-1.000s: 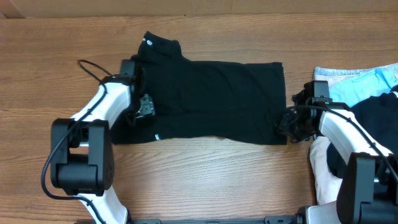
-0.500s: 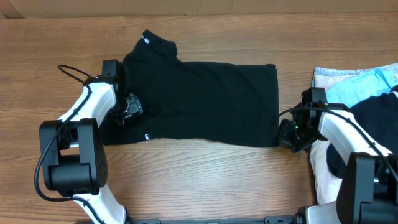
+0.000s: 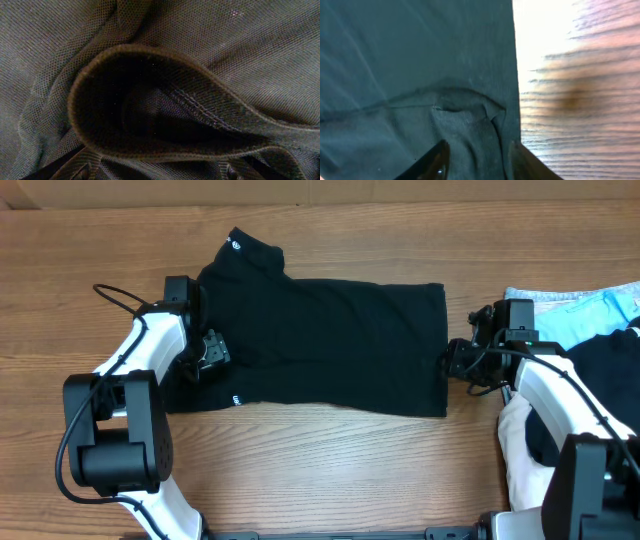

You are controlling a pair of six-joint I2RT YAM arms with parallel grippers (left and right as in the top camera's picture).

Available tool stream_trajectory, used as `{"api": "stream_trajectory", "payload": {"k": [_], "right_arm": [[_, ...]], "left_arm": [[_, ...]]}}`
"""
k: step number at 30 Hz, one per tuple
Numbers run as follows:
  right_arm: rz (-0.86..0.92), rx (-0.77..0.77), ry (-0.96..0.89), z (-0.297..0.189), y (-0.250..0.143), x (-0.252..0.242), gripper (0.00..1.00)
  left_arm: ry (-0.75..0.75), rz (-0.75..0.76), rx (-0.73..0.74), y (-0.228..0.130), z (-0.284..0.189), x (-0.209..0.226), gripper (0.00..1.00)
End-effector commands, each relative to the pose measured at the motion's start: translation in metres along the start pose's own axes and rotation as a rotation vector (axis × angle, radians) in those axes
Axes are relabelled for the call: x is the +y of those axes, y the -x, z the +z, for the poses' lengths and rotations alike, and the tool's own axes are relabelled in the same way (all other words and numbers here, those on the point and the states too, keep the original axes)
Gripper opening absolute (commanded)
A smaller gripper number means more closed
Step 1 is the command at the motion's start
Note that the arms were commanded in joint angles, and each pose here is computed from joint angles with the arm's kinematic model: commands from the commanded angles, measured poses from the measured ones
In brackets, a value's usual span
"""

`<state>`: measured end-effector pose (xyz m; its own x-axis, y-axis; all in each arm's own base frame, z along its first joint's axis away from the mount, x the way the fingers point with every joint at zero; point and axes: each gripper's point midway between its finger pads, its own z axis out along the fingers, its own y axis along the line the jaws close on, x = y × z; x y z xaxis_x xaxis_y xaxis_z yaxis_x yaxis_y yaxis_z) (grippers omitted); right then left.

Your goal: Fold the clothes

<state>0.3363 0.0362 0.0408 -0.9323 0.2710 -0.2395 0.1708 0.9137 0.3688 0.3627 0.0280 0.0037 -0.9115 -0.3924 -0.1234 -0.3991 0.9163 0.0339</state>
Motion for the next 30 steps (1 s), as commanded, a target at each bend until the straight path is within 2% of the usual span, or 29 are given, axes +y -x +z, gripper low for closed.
{"api": "stream_trajectory", "payload": {"k": [1,6,7,10,12,16,18,22,28,30], "right_arm": [[-0.017,0.052,0.024,0.012,-0.014,0.0,0.38],[-0.038,0.014,0.034,0.012,-0.004,0.003,0.35],[-0.036,0.006,0.026,0.012,-0.002,0.001,0.31],[0.054,-0.021,-0.065,0.012,0.002,-0.015,0.24],[0.082,-0.024,-0.077,0.012,0.003,-0.017,0.24],[0.091,-0.014,-0.059,0.015,0.001,-0.011,0.25],[0.074,0.003,-0.04,0.021,-0.002,-0.006,0.35],[-0.063,0.062,0.072,0.036,-0.013,0.017,0.37],[-0.057,0.064,0.05,0.036,-0.014,0.012,0.06],[-0.031,0.08,0.04,0.03,-0.015,0.007,0.04]], "left_arm": [[0.003,0.003,-0.017,0.007,-0.001,0.001,0.79],[-0.005,0.002,-0.017,0.008,-0.001,-0.001,0.79],[-0.006,0.003,-0.016,0.007,-0.001,-0.001,0.79],[-0.005,0.003,-0.013,0.007,-0.001,-0.001,0.79],[-0.004,0.003,-0.014,0.007,-0.001,0.0,0.79],[-0.005,0.002,-0.017,0.008,-0.001,-0.001,0.79],[-0.007,0.004,-0.018,0.008,-0.002,-0.002,0.79],[-0.013,0.004,-0.017,0.007,-0.002,-0.003,0.8],[-0.012,0.005,-0.014,0.007,-0.002,-0.003,0.8],[-0.013,0.005,-0.015,0.007,-0.002,-0.003,0.8]]}}
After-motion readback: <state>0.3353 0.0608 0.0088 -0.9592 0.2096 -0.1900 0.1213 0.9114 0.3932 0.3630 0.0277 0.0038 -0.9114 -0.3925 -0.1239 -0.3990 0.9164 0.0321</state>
